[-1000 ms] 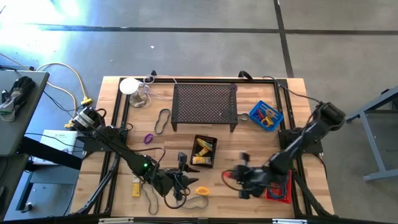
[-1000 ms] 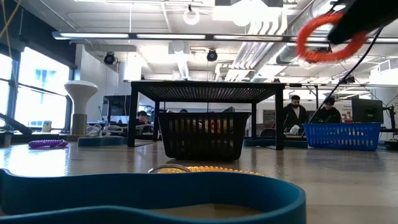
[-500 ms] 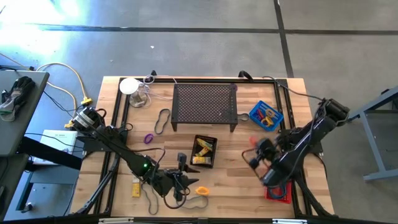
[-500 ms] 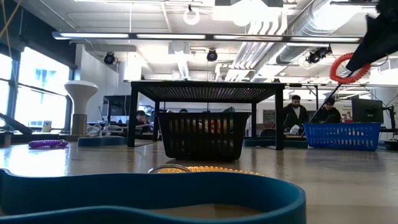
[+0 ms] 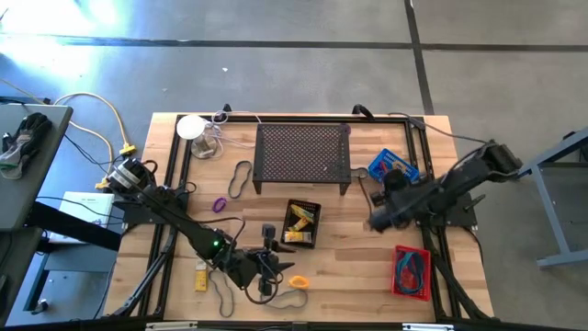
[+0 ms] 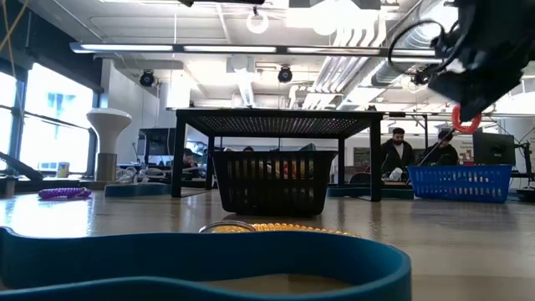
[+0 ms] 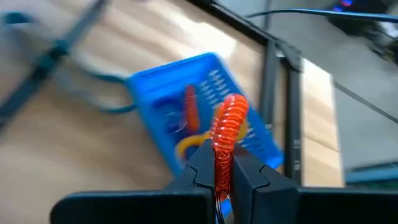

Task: Pick & Place Office Desk Supplies
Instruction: Put the orange spring keychain into the blue bin

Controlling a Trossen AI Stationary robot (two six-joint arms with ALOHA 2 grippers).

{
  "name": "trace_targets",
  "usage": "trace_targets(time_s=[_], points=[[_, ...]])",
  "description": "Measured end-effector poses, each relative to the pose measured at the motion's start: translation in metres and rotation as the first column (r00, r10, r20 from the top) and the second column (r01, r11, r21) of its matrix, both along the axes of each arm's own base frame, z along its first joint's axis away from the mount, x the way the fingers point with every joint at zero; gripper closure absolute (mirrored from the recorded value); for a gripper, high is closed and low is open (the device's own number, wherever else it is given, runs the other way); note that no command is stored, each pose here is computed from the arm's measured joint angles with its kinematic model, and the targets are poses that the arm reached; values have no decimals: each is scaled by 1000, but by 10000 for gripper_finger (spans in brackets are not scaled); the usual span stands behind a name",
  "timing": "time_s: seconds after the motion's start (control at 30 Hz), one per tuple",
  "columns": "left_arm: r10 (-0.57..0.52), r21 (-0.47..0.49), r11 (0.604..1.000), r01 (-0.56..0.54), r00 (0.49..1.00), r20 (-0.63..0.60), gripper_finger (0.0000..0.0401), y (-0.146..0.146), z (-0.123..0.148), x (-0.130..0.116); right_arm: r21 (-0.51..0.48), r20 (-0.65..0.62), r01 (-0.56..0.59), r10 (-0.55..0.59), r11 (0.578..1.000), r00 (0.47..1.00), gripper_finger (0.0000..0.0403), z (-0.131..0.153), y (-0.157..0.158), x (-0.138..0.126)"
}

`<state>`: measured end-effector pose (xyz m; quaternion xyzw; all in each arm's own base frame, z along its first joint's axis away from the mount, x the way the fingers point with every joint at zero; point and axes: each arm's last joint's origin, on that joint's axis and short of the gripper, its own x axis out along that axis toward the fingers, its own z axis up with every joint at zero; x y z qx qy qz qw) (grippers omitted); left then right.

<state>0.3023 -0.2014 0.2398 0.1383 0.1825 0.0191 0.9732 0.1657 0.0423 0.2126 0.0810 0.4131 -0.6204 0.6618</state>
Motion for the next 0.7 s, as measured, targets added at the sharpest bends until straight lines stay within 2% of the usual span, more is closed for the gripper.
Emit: trace_targets(time_s=[0.07,0.2,0.4,0.57,0.7], points=[[-2,-15,1000,2,1000,2,257,-2,0,-1,5,-42,50,-50,999,998,395,-5,-14,-1],[23,-106,994,-22,1000,6,257,-5,0,-3,42,-69,112,-109,993,992,395,-11,-39,-5],[27,-108,994,-28,1000,-7,257,-4,-2,-4,165,-46,119,-113,979,993,390,-22,-65,3],[25,-113,993,-26,1000,-11,257,-6,-2,-5,201,-65,67,-55,977,996,357,-26,-76,11],[31,-105,994,-35,999,-39,257,-5,-5,-6,211,-51,65,-56,975,997,316,-26,-80,12]])
